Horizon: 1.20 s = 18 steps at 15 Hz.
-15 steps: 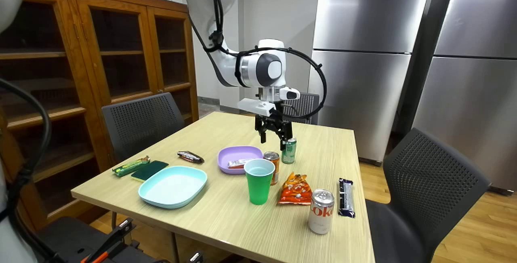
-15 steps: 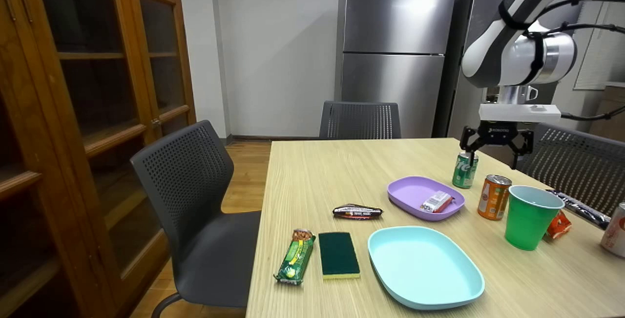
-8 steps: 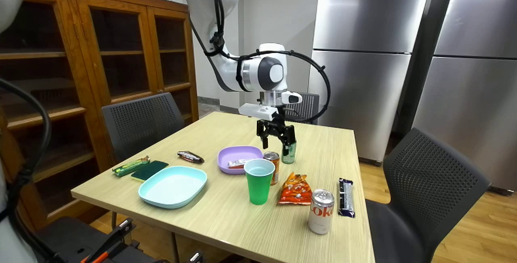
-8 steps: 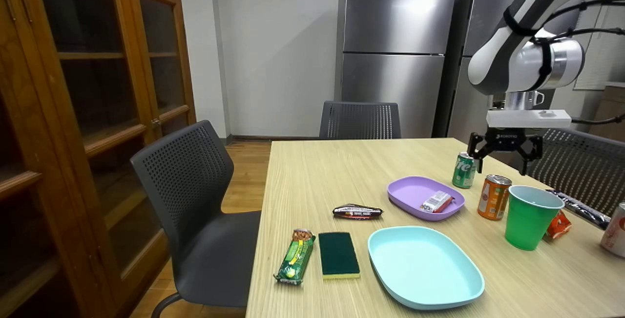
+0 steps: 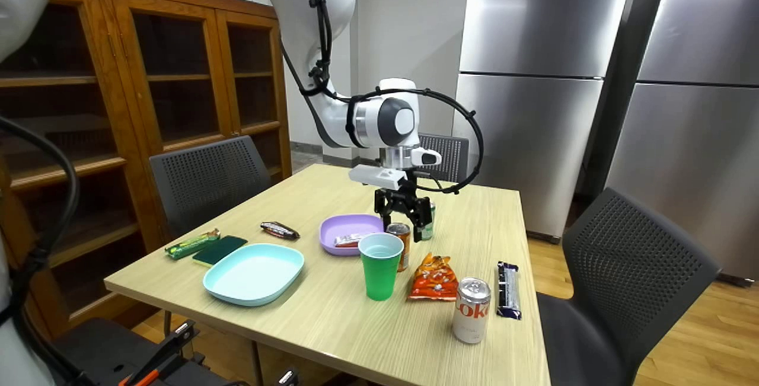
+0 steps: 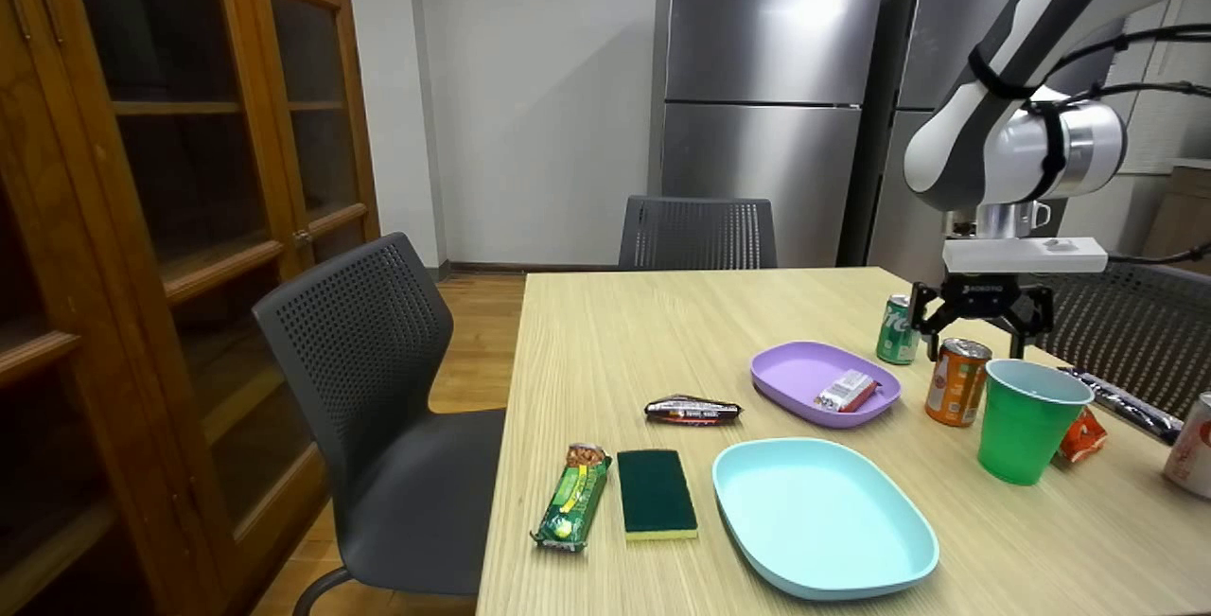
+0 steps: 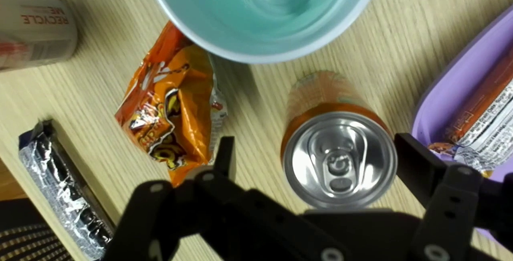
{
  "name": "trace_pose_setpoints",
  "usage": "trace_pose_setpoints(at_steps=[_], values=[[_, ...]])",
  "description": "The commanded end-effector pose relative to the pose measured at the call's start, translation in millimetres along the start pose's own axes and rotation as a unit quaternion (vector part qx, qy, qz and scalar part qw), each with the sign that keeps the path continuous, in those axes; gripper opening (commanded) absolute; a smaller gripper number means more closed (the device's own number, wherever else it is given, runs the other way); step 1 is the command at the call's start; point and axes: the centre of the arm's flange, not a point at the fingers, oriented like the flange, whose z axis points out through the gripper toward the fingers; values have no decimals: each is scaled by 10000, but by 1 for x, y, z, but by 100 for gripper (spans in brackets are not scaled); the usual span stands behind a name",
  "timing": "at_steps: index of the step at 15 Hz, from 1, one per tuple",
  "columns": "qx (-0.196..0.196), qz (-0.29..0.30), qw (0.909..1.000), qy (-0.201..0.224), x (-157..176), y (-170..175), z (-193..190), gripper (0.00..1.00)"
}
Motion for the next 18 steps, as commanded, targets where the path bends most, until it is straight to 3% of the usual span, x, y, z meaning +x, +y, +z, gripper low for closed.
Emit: trace_pose_setpoints(at_steps=[1,4,5,7,10,15,18], values=[[-86,-105,9999,46,1,-4,7,100],[-87,-154,9998,79,0,-5,11,100],[-92,-168,9997,123,0,-6,12,75],[-83,-182,9997,165,1,-7,14,66],[-80,-208,9995,229,3,-9,16,41],[-15,-213,9992,332,2,-8,8,39],[-104,-242,9974,677,1,1,-19,39]])
